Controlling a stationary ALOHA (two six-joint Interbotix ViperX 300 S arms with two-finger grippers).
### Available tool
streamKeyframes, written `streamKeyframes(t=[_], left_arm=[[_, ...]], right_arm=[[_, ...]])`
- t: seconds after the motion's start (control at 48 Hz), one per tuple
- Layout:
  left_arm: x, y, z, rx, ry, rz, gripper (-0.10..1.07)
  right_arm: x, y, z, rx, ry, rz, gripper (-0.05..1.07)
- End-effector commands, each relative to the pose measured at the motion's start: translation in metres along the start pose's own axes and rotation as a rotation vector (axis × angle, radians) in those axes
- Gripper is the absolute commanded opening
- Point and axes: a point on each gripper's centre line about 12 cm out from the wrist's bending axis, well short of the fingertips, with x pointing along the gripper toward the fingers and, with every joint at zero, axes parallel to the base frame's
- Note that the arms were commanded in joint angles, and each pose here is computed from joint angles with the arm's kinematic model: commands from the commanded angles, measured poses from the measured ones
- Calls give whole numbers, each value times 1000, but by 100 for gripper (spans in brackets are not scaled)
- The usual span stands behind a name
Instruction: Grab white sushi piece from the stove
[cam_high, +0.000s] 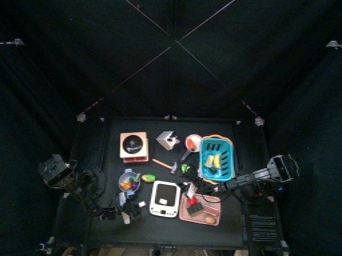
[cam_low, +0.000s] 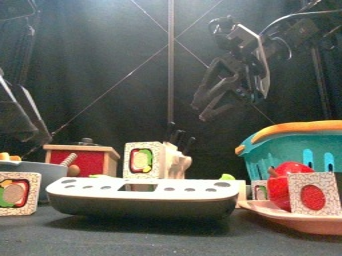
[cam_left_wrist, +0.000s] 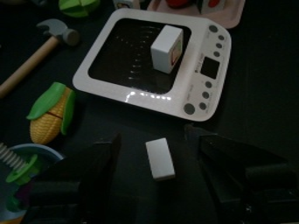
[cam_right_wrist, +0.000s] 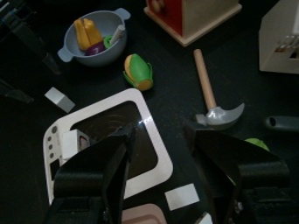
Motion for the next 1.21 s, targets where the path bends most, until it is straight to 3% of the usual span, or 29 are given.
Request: streamKeyframes(t=[0.0,0.271,0.417,0.625,0.792,1.083,1.188], left_arm=[[1,-3,18,-15,-54,-14,94],[22,13,38,22,-129,11,94],[29,14,42,60,-143,-19,94],[41,12,46,110,-116,-119,94],[56,21,46,148,-65,-175,94],[69,27,53,180,-59,-195,94],[76,21,51,196,-47,-202,94]], right_arm=[[-4,5,11,13,-29,18,84],[-5,5,8,25,-17,14,84],[-5,5,7,24,-15,14,84],[-4,5,7,20,-14,14,84],[-5,5,6,20,-12,14,84],[-4,3,4,19,-9,11,84],[-4,3,4,18,-8,10,84]])
